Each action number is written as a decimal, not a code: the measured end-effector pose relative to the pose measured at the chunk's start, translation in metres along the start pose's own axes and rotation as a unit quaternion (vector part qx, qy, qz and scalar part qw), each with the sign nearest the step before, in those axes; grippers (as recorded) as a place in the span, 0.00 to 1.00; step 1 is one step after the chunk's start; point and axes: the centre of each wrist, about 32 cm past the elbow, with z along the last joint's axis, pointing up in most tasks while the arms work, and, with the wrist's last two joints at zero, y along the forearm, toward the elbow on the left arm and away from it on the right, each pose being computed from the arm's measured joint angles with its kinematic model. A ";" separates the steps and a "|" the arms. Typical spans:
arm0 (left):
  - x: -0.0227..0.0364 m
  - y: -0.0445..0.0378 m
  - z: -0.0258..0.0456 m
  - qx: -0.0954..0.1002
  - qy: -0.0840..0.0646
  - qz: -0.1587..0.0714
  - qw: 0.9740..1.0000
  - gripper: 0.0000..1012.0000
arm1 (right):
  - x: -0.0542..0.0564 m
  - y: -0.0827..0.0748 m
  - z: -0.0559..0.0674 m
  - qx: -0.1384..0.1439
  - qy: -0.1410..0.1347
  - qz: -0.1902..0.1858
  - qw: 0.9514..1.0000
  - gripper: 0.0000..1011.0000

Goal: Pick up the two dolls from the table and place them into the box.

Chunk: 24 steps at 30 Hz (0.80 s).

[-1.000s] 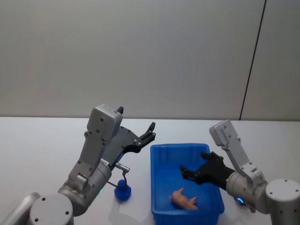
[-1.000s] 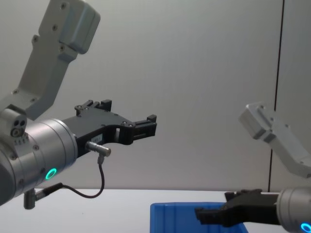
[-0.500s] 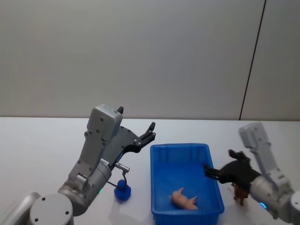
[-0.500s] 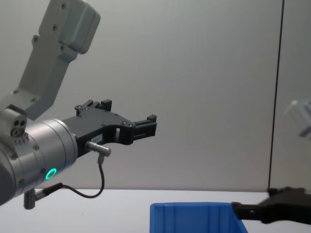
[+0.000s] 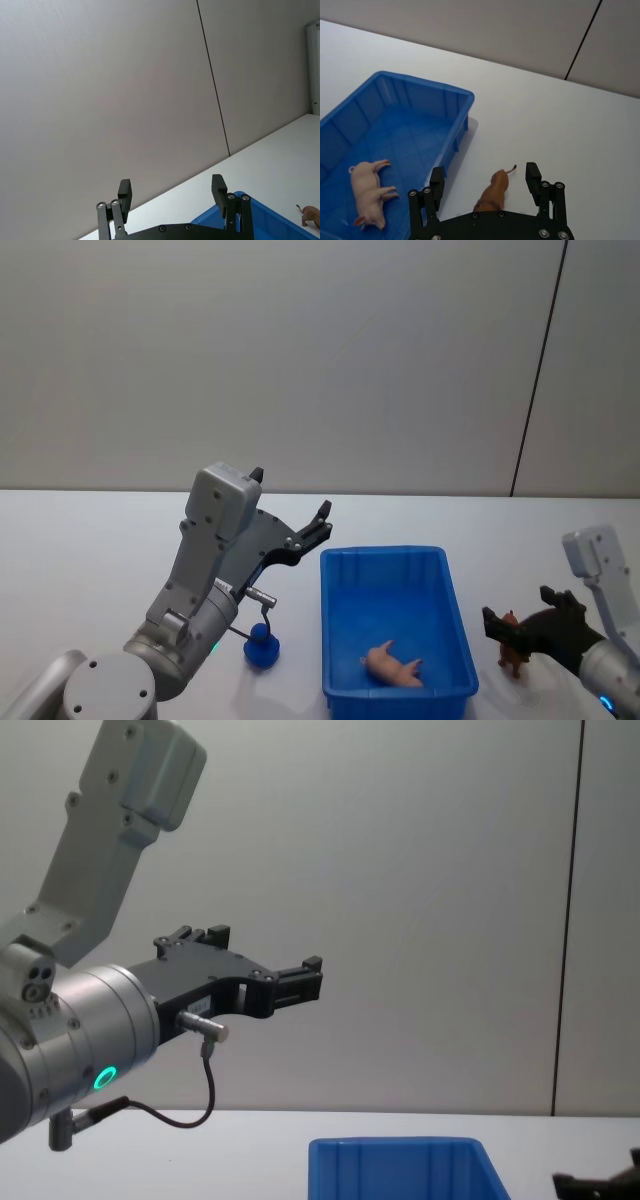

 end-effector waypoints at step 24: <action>0.0000 0.0000 0.0000 0.000 0.000 0.000 1.000 0.99 | -0.001 0.011 -0.034 -0.061 0.007 0.001 0.998 0.99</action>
